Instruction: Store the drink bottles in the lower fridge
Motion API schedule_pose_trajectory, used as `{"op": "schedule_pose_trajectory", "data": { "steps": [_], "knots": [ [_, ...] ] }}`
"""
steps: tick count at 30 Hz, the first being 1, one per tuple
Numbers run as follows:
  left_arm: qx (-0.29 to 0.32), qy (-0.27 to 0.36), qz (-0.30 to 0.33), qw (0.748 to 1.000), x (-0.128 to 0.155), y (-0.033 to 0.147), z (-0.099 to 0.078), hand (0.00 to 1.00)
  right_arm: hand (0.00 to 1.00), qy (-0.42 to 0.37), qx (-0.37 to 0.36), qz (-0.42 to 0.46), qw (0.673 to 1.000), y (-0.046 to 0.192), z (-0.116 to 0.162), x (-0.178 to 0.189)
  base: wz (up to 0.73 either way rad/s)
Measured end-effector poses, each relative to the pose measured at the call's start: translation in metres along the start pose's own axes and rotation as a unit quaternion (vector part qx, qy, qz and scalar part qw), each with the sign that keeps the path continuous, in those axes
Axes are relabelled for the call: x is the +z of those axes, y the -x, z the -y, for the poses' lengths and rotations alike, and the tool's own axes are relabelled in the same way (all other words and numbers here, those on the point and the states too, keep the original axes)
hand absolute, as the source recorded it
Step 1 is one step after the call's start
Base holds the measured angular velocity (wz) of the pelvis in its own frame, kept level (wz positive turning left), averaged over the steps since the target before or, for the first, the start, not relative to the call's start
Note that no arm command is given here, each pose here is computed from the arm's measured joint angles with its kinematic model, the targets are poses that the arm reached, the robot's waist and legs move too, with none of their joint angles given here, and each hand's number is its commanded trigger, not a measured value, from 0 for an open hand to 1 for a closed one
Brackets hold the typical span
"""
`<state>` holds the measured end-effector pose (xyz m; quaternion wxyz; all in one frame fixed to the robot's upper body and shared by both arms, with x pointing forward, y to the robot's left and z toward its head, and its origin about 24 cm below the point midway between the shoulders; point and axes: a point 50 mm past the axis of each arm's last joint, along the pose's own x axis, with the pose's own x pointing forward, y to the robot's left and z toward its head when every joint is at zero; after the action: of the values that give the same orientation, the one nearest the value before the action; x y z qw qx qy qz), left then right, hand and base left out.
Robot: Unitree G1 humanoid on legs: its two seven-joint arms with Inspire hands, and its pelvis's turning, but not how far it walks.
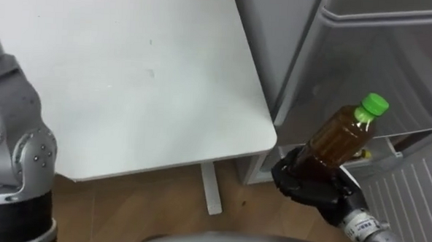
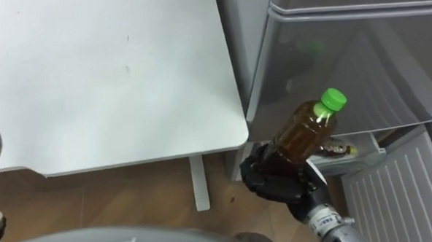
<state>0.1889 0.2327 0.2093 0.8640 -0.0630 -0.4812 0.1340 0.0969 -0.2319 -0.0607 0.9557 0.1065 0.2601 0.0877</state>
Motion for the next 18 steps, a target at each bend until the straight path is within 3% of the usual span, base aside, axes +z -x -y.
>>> {"op": "schedule_pose_trajectory", "data": {
  "steps": [5,8,10,18],
  "knots": [
    [0.108,-0.094,0.017,0.990,0.010,0.012,-0.027,0.00,1.00,-0.012,-0.084,0.006,0.996,0.009,0.012,-0.002,0.12],
    [0.184,-0.156,0.040,0.970,0.022,0.021,-0.053,0.00,1.00,-0.037,-0.156,0.019,0.987,0.014,0.021,-0.002,0.05],
    [0.254,-0.202,0.034,0.945,0.026,0.032,-0.078,0.00,1.00,-0.065,-0.218,0.031,0.973,0.018,0.030,-0.001,0.04],
    [0.406,-0.303,-0.074,0.859,0.030,0.088,-0.141,0.00,1.00,-0.127,-0.380,0.055,0.915,0.041,0.058,-0.001,-0.02]
  ]
}}
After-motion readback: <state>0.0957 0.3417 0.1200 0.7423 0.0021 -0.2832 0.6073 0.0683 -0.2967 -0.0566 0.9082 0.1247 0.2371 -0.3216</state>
